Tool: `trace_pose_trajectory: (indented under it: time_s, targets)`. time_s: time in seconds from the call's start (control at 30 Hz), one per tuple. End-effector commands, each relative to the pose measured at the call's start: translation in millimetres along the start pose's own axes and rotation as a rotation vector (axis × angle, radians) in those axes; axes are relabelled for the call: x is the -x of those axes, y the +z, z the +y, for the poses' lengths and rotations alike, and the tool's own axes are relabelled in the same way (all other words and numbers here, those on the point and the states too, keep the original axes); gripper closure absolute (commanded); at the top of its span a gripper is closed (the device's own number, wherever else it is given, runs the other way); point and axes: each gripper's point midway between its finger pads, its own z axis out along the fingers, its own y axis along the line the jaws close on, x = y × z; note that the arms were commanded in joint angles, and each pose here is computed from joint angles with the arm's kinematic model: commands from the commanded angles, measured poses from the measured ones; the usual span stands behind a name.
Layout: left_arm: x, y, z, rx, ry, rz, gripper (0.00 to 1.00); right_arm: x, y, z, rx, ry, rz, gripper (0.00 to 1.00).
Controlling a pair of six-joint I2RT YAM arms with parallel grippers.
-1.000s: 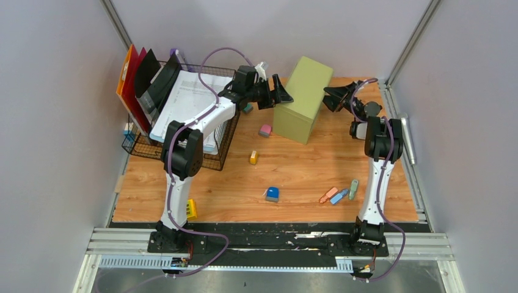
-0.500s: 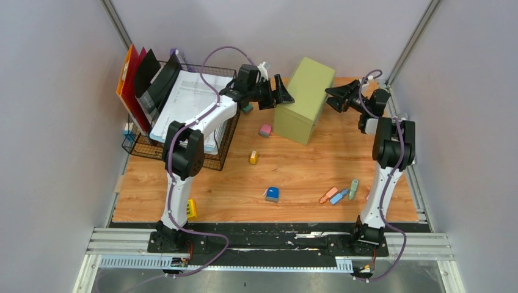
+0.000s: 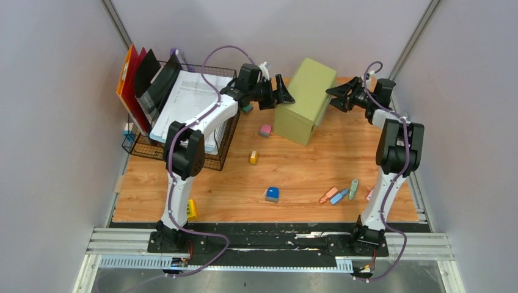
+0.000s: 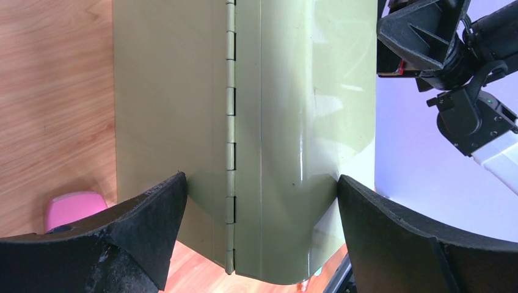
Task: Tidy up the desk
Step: Open the drawer in the storage box.
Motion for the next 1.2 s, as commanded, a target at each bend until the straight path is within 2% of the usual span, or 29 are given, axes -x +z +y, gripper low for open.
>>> trace_pose_trajectory:
  time_s: [0.0,0.37,0.53,0.63,0.73,0.8,0.83,0.93,1.17]
  targets:
    - [-62,14,58,0.185,-0.033,0.179,0.04,33,-23,43,-0.003,-0.308,-0.084,1.0]
    - [-55,9,60,0.201,-0.033,0.16,0.04,45,-40,45,-0.037,-0.359,-0.097,1.0]
    - [-53,8,60,0.199,-0.033,0.154,0.04,42,-45,43,-0.006,-0.35,-0.06,1.0]
    - [-53,9,60,0.198,-0.035,0.157,0.04,37,-44,41,0.001,-0.353,-0.043,0.91]
    - [-54,9,60,0.197,-0.036,0.158,0.04,33,-43,37,0.001,-0.351,-0.027,0.64]
    - [-54,9,60,0.195,-0.036,0.158,0.04,30,-41,35,-0.001,-0.353,-0.02,0.51]
    - [-53,9,60,0.195,-0.036,0.157,0.04,28,-40,34,-0.003,-0.353,-0.017,0.48]
    - [-54,10,60,0.193,-0.038,0.159,0.04,23,-35,27,-0.01,-0.352,-0.003,0.43]
    - [-53,9,58,0.189,-0.037,0.157,0.04,14,-22,8,-0.031,-0.342,0.026,0.39]
